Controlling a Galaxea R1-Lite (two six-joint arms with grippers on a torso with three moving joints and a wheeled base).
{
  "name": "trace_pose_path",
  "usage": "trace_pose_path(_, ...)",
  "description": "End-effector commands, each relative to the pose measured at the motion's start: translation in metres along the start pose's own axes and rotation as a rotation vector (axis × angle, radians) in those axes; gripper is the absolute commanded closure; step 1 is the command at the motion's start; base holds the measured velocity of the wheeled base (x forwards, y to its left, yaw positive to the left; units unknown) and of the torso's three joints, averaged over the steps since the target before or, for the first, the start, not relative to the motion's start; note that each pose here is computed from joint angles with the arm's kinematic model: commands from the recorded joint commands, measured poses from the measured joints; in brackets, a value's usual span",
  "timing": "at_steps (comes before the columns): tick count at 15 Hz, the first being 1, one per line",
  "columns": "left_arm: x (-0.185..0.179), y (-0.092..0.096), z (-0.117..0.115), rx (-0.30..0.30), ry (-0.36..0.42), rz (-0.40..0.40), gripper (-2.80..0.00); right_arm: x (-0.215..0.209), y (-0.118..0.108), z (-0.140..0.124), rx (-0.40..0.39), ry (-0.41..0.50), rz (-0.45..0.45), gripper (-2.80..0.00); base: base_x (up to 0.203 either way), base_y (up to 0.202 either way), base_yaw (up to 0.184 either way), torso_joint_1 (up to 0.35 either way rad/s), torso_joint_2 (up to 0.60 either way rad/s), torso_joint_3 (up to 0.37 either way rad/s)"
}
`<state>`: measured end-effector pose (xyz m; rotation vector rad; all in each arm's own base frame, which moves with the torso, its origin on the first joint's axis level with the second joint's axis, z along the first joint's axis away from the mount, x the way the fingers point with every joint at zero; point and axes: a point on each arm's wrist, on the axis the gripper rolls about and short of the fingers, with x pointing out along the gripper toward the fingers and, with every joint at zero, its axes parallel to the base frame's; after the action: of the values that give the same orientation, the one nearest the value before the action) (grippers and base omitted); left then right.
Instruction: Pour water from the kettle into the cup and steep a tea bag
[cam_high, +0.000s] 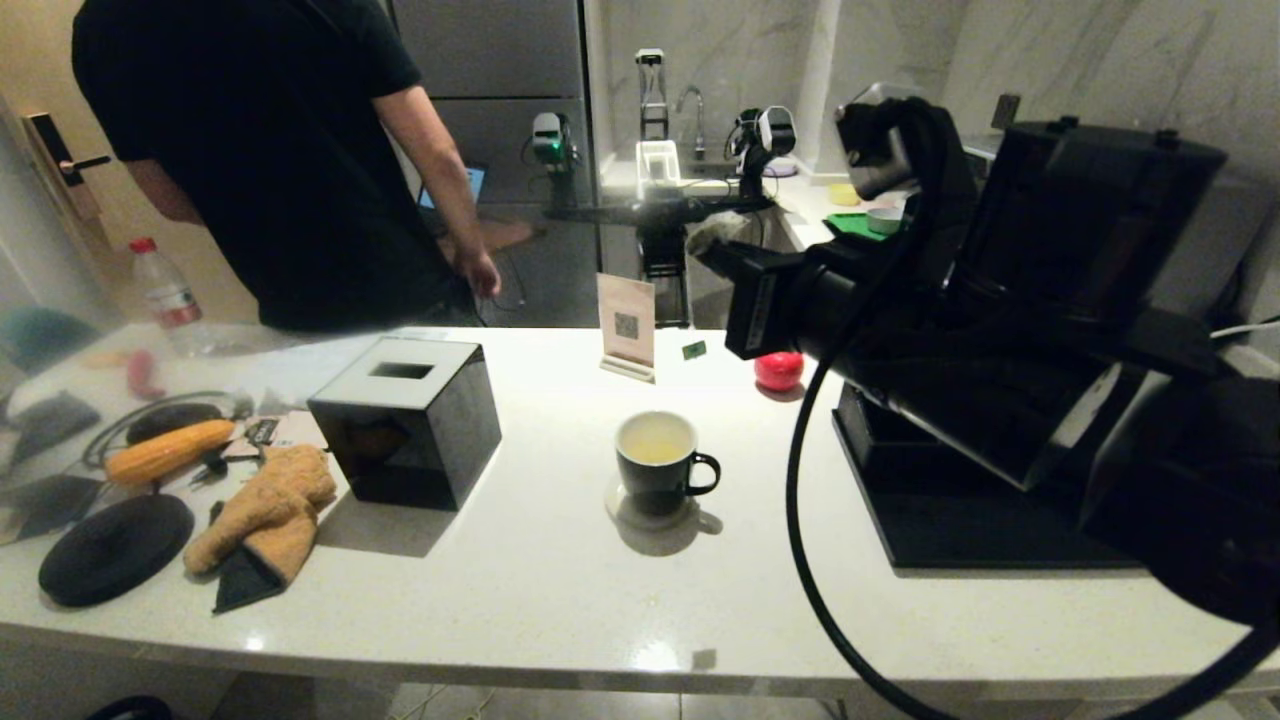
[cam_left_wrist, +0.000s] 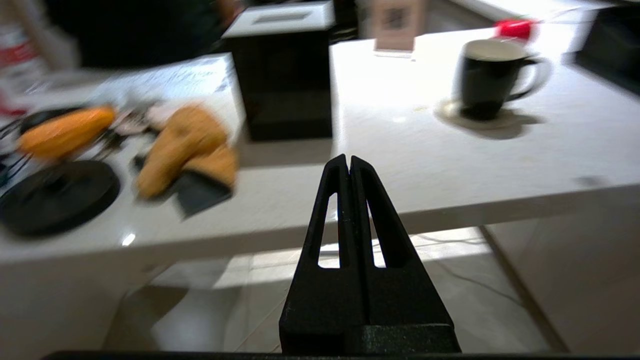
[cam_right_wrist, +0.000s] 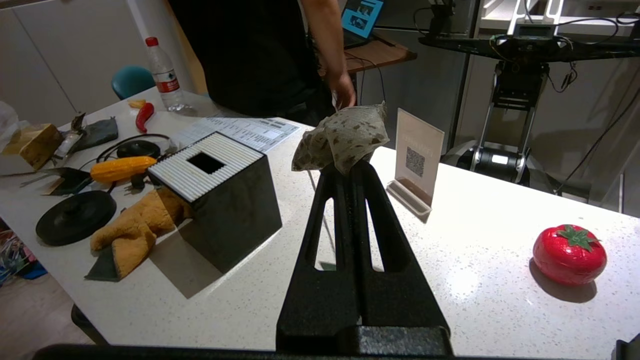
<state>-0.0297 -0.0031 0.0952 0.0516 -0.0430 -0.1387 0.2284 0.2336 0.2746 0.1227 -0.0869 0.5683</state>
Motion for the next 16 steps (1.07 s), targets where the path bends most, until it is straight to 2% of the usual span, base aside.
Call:
trace_pose_path(1,0.0,0.0,0.011,-0.002,0.009,-0.032,0.0,-0.001,0.002,0.0,0.001,-0.002,0.005,0.0,0.0,0.0,0.0,0.0,0.0,0.0)
trace_pose_path(6,0.007,-0.001,0.03,-0.014,0.058,-0.143,0.0,0.0,0.003,0.001,0.002,-0.009,0.005,0.0,0.0,0.0,0.0,0.0,0.0,0.0)
trace_pose_path(11,0.021,0.0,0.043,-0.038,0.137,-0.263,0.0,-0.001,0.003,0.004,0.005,-0.018,0.007,0.0,0.0,0.0,0.0,0.0,0.0,0.0)
trace_pose_path(16,0.048,0.003,0.067,-0.072,0.23,-0.341,0.0,-0.005,0.002,0.009,0.009,-0.033,0.008,0.0,0.0,0.0,0.0,0.0,0.0,0.0)
